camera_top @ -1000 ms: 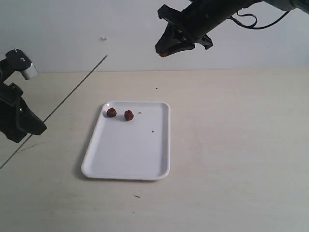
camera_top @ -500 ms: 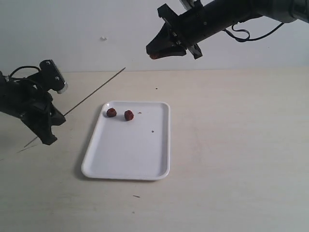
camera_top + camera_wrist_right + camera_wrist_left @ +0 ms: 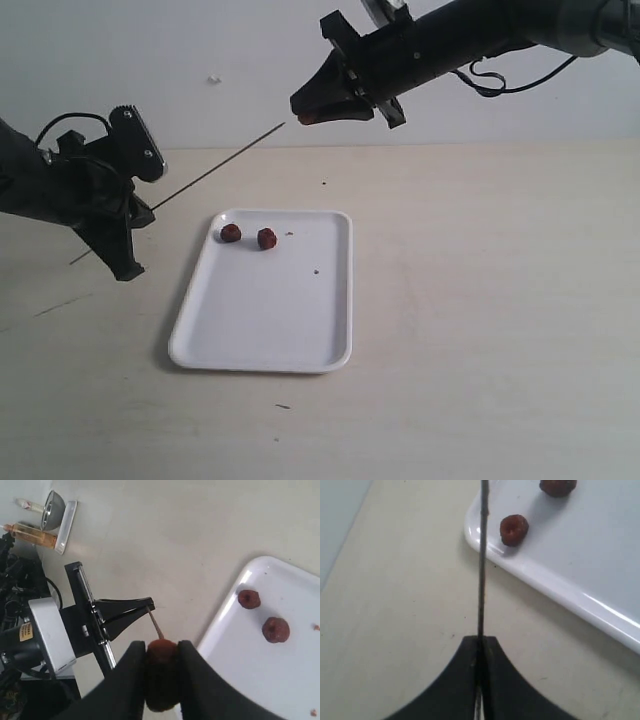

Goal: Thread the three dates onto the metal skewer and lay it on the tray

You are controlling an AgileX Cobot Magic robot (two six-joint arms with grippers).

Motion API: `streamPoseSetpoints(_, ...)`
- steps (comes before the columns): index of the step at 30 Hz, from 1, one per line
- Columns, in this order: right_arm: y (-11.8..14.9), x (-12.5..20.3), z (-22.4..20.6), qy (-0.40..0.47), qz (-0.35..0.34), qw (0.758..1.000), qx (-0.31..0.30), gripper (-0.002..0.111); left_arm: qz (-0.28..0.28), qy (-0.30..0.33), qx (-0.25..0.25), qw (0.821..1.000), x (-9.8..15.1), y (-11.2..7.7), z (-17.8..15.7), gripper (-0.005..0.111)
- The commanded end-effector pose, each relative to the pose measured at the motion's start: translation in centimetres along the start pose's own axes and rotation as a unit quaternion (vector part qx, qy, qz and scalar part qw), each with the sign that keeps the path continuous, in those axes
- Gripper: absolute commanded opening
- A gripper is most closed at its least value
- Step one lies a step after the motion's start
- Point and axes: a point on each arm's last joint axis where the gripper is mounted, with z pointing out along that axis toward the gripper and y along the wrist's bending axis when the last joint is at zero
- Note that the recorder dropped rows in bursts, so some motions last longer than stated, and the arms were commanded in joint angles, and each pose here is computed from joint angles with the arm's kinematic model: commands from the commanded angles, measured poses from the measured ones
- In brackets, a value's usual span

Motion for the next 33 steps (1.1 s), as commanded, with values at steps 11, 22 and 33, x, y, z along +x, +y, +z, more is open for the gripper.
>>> streamPoseSetpoints(11,0.9,0.1,0.4,0.001,-0.015,1.000,-0.010,0.021,-0.014,-0.005,-0.011,1.000,-0.3,0.1,0.0,0.000)
streamPoseSetpoints(22,0.9,0.1,0.4,0.001,-0.016,1.000,-0.010,0.021,0.004,-0.017,-0.017,1.000,-1.7,-0.8,0.1,0.000)
streamPoseSetpoints(33,0.9,0.1,0.4,0.001,-0.019,1.000,-0.010,0.021,0.003,-0.017,-0.028,0.999,-1.7,-0.6,0.1,0.000)
